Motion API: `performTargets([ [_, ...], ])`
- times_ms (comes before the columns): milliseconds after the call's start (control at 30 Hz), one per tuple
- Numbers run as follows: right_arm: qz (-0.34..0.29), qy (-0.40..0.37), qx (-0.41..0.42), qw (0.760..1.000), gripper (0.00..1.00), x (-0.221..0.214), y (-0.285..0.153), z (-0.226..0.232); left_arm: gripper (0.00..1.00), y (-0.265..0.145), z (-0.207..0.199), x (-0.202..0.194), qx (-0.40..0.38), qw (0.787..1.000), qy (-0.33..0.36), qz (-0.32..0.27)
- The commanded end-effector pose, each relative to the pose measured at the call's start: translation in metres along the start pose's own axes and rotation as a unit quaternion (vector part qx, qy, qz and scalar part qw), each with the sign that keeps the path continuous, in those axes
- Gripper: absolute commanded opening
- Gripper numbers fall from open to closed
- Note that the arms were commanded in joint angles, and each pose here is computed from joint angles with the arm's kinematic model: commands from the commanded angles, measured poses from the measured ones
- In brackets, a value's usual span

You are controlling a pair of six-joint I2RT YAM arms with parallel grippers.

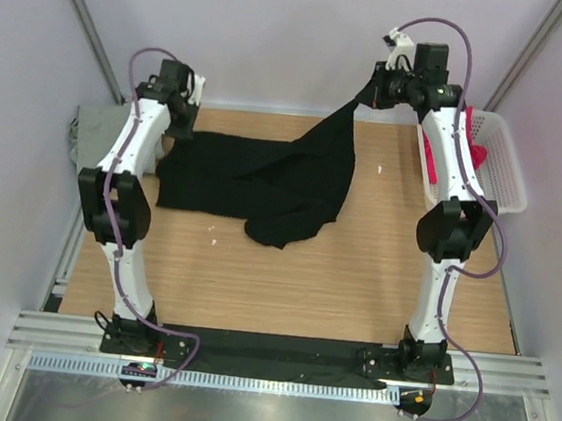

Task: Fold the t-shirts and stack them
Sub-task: Flatten the tshirt out

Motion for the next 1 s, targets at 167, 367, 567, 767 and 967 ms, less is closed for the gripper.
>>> performTargets([
  [167,-0.108,-0.076,-0.005,0.991,0.01,0.058,-0.089,0.048,0.02,-0.103,0.023,0.051,0.042,0.989,0.003,-0.142],
  [367,-0.098,-0.076,-0.003,0.992,0.01,0.053,-0.094,0.051,0.0,-0.093,-0.003,0.04,0.002,0.993,0.02,-0.12],
  [567,-0.135,-0.092,0.023,0.986,0.01,0.066,-0.13,0.085,0.0,-0.159,-0.009,0.051,0.026,0.978,0.046,-0.204],
  [767,-0.149,-0.108,0.04,0.982,0.01,0.065,-0.157,0.108,0.0,-0.169,-0.01,0.046,0.032,0.976,0.054,-0.208],
  [967,-0.11,-0.073,0.01,0.991,0.01,0.044,-0.127,0.075,0.0,-0.108,-0.018,0.045,0.002,0.987,0.061,-0.146],
])
Point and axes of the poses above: each gripper's point midway between its finger pads, its own y axis out along the fingers, its own z axis along the line the jaws close on, x = y × z, the point moved 4 cm from there along -y, back along the fingers, and after that the axes turned 13 degrees about y, right-handed, at the moved point
